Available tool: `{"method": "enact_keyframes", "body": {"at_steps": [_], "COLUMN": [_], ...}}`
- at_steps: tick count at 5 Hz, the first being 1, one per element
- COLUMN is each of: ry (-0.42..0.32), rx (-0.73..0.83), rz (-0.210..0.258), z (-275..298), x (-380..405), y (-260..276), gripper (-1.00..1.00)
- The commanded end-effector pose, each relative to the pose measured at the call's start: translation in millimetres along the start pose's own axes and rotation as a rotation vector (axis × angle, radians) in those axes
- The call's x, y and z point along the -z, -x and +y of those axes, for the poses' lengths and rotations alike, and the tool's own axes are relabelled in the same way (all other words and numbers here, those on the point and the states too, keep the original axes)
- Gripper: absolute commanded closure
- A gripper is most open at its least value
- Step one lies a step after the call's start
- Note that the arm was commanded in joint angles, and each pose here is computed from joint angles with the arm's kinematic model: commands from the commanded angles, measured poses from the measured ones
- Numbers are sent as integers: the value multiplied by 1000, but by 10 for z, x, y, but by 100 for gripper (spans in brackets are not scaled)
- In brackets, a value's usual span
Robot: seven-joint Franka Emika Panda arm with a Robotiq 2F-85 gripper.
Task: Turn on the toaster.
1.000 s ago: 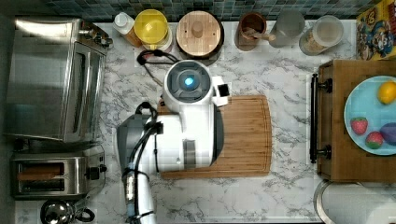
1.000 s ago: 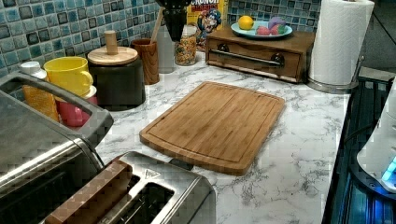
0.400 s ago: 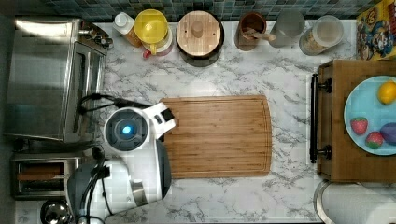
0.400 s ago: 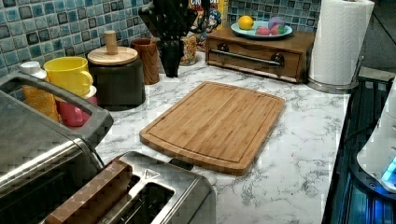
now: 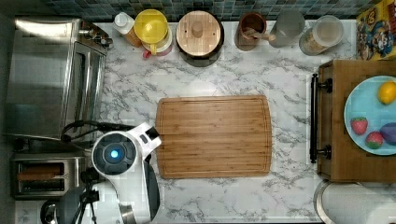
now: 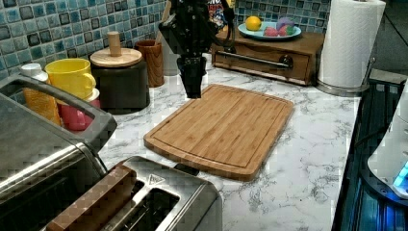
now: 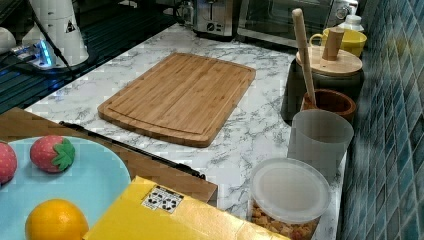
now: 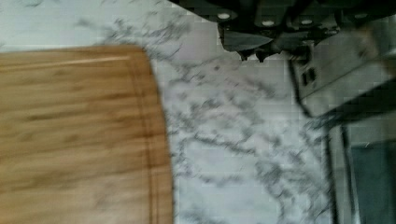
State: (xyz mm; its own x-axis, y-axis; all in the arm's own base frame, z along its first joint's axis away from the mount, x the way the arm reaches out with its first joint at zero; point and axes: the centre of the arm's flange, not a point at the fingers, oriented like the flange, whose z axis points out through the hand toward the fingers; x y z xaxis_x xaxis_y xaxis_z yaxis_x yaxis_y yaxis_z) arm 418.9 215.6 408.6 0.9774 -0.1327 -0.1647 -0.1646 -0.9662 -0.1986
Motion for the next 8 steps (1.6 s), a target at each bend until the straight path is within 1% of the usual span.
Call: {"method": "enact_keyframes", "body": {"at_steps": [1, 2, 4, 5, 6, 7, 8], "ry": [-53, -68, -105, -83, -51, -53, -61], "rx": [224, 253, 252, 249, 207, 172, 134], "rz": [31, 52, 63, 66, 80, 105, 118], "z": [-517, -645, -852, -1008, -1100, -1137, -1155], "x": [93, 13, 11, -71, -203, -208, -231], "y": [593, 789, 870, 895, 788, 675, 596], "gripper": [100, 100, 100, 100, 100, 100, 100]}}
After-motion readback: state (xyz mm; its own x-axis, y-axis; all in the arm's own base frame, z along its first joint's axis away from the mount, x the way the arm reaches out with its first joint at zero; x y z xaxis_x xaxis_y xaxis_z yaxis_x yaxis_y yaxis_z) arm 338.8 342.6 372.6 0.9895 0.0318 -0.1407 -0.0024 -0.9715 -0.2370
